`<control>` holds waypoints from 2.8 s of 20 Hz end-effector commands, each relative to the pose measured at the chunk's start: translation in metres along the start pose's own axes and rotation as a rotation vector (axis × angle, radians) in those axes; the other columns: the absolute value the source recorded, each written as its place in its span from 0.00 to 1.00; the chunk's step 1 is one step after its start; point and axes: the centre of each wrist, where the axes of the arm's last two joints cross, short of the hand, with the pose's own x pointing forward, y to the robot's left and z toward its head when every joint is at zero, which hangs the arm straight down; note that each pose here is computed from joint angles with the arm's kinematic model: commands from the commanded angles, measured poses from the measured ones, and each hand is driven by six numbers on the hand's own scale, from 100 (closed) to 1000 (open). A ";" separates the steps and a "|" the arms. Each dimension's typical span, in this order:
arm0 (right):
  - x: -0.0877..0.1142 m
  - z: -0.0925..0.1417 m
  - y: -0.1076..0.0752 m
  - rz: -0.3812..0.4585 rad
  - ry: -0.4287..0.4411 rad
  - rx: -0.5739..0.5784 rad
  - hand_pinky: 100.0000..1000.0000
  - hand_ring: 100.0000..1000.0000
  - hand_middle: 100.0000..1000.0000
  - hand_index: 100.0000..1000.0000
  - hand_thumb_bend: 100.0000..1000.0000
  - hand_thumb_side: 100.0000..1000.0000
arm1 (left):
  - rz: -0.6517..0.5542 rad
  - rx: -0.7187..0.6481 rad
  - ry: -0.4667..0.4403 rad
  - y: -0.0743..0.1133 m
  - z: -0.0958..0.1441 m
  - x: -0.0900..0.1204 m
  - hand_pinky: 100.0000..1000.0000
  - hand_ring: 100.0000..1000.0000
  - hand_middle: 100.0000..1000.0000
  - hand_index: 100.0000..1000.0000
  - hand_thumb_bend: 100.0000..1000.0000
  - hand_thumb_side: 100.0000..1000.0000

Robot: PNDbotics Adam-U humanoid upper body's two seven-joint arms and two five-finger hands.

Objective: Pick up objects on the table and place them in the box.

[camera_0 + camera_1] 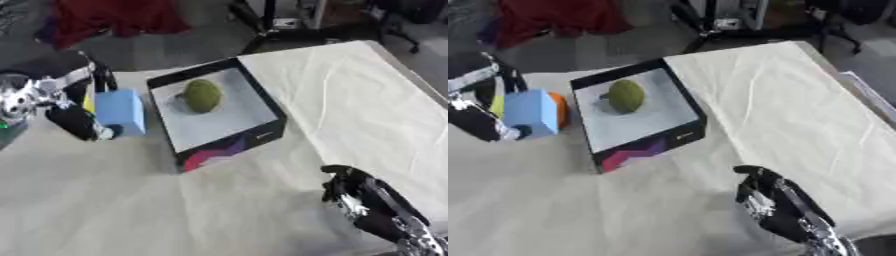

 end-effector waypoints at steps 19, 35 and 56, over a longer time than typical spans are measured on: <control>0.005 -0.006 0.002 -0.011 -0.031 0.041 0.80 0.50 0.43 0.80 0.00 0.41 | 0.123 -0.100 0.217 -0.063 -0.175 0.088 0.51 0.39 0.37 0.58 0.30 0.13; 0.004 -0.005 0.000 -0.007 -0.025 0.028 0.80 0.50 0.43 0.80 0.00 0.41 | 0.142 -0.037 0.164 -0.041 -0.160 0.057 0.82 0.81 0.84 0.89 1.00 0.55; 0.003 -0.002 -0.003 0.001 -0.013 0.009 0.80 0.50 0.43 0.80 0.00 0.41 | 0.013 -0.225 0.569 0.003 -0.121 -0.082 0.85 0.84 0.86 0.89 0.81 0.36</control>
